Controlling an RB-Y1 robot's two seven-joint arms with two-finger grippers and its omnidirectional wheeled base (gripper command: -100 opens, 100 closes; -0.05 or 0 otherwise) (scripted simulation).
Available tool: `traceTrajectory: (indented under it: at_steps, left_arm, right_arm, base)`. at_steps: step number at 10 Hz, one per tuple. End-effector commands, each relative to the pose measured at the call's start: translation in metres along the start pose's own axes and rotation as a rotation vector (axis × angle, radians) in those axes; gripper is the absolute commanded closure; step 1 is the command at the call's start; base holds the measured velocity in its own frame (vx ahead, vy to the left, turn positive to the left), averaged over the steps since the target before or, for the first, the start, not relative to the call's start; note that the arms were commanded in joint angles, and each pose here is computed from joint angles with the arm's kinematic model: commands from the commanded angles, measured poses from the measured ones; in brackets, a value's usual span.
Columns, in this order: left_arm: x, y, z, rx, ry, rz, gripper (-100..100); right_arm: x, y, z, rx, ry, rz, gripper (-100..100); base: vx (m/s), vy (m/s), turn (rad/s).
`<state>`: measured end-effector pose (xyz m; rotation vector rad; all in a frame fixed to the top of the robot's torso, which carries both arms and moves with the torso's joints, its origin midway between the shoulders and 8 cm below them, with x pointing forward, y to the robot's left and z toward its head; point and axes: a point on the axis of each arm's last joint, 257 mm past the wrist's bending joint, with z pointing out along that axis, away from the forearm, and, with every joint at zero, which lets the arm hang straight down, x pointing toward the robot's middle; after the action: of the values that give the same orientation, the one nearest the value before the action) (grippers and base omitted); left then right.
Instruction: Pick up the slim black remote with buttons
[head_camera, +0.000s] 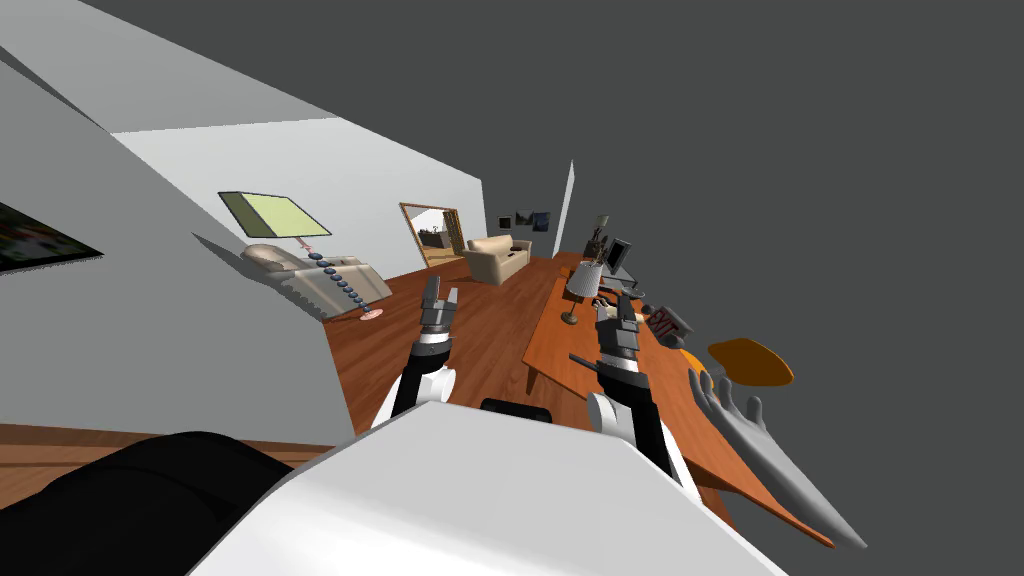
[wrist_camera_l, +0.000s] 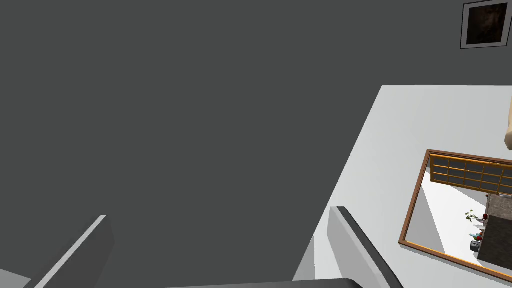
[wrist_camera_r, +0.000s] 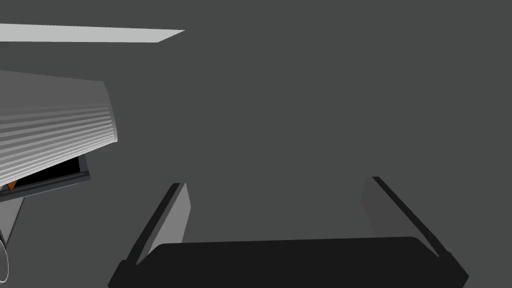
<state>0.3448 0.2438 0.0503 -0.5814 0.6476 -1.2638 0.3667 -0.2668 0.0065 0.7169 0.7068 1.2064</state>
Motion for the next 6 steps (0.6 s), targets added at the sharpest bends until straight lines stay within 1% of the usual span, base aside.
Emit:
traceTrajectory:
  at_steps: [1, 3, 6]
  left_arm:
    - [0.0, 0.0, 0.0, 0.0, 0.0, 0.0, 0]
    - [0.0, 0.0, 0.0, 0.0, 0.0, 0.0, 0]
    - [0.0, 0.0, 0.0, 0.0, 0.0, 0.0, 0]
  right_arm:
    - [0.006, -0.004, -0.001, 0.003, 0.036, -0.021, -100]
    - [0.019, -0.014, -0.004, 0.01, 0.099, -0.059, -100]
    - [0.042, -0.038, -0.013, 0.028, 0.214, -0.136, -100]
  base:
    - [-0.003, 0.006, 0.027]
    - [-0.007, 0.013, 0.046]
    - [-0.014, 0.022, 0.069]
